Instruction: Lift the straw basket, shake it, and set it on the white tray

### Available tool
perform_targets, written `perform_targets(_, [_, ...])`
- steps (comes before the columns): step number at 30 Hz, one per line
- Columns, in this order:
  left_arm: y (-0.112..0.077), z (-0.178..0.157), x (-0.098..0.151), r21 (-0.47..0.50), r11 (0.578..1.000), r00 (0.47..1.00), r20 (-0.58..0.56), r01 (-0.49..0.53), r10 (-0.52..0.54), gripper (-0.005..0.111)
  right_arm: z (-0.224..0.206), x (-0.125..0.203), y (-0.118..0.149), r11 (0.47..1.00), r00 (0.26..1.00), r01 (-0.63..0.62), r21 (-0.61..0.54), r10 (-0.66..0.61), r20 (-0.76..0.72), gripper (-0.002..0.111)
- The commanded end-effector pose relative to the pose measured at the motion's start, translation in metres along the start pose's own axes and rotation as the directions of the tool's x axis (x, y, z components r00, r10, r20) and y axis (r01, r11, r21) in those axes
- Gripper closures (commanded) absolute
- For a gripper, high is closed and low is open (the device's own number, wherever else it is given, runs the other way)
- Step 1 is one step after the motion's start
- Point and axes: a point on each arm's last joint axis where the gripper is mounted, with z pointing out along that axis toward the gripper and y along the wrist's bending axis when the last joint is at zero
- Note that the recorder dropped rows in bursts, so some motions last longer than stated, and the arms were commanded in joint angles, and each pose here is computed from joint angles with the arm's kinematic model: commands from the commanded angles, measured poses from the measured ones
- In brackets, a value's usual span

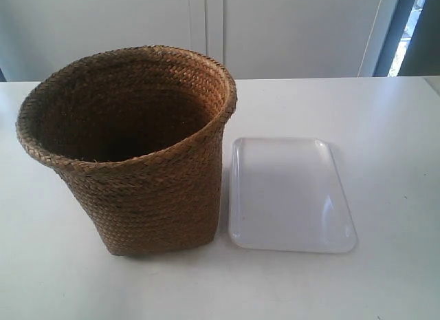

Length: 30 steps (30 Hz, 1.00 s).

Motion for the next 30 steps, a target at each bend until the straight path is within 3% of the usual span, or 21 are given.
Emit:
perform_targets(1, [-0.015, 0.037, -0.004, -0.011, 0.974, 0.895, -0.397, -0.225, 0.203, 0.107, 0.062, 0.033, -0.016, 0.935, 0.820, 0.330, 0.130, -0.216, -0.529, 0.108])
perform_targets(6, [-0.020, 0.072, -0.005, 0.062, 0.939, 0.731, -0.611, -0.339, 0.304, 0.107, 0.109, 0.069, -0.036, 0.871, 0.541, 0.477, 0.119, -0.184, -0.821, 0.108])
perform_targets(11, [-0.010, 0.115, 0.004, 0.062, 0.923, 0.555, -0.783, -0.379, 0.281, 0.107, 0.141, 0.107, -0.033, 0.872, 0.232, 0.487, -0.045, -0.179, -0.956, 0.108])
perform_targets(14, [-0.003, 0.136, 0.010, 0.059, 0.915, 0.484, -0.834, -0.399, 0.264, 0.107, 0.156, 0.123, -0.022, 0.890, 0.102, 0.442, -0.112, -0.174, -0.979, 0.108])
perform_targets(18, [-0.005, 0.156, 0.001, 0.068, 0.902, 0.455, -0.845, -0.427, 0.279, 0.106, 0.181, 0.123, -0.003, 0.896, 0.058, 0.414, -0.161, -0.203, -0.977, 0.108])
perform_targets(22, [-0.019, 0.172, -0.018, 0.105, 0.899, 0.440, -0.844, -0.424, 0.306, 0.089, 0.205, 0.113, 0.017, 0.899, 0.005, 0.396, -0.189, -0.208, -0.978, 0.108])
perform_targets(26, [-0.034, 0.186, -0.036, 0.149, 0.903, 0.391, -0.864, -0.404, 0.317, 0.071, 0.226, 0.111, 0.032, 0.900, -0.080, 0.381, -0.212, -0.196, -0.977, 0.108])
perform_targets(30, [-0.041, 0.203, -0.038, 0.181, 0.919, 0.354, -0.883, -0.350, 0.309, 0.068, 0.244, 0.125, 0.051, 0.929, -0.072, 0.297, -0.220, -0.208, -0.976, 0.106])
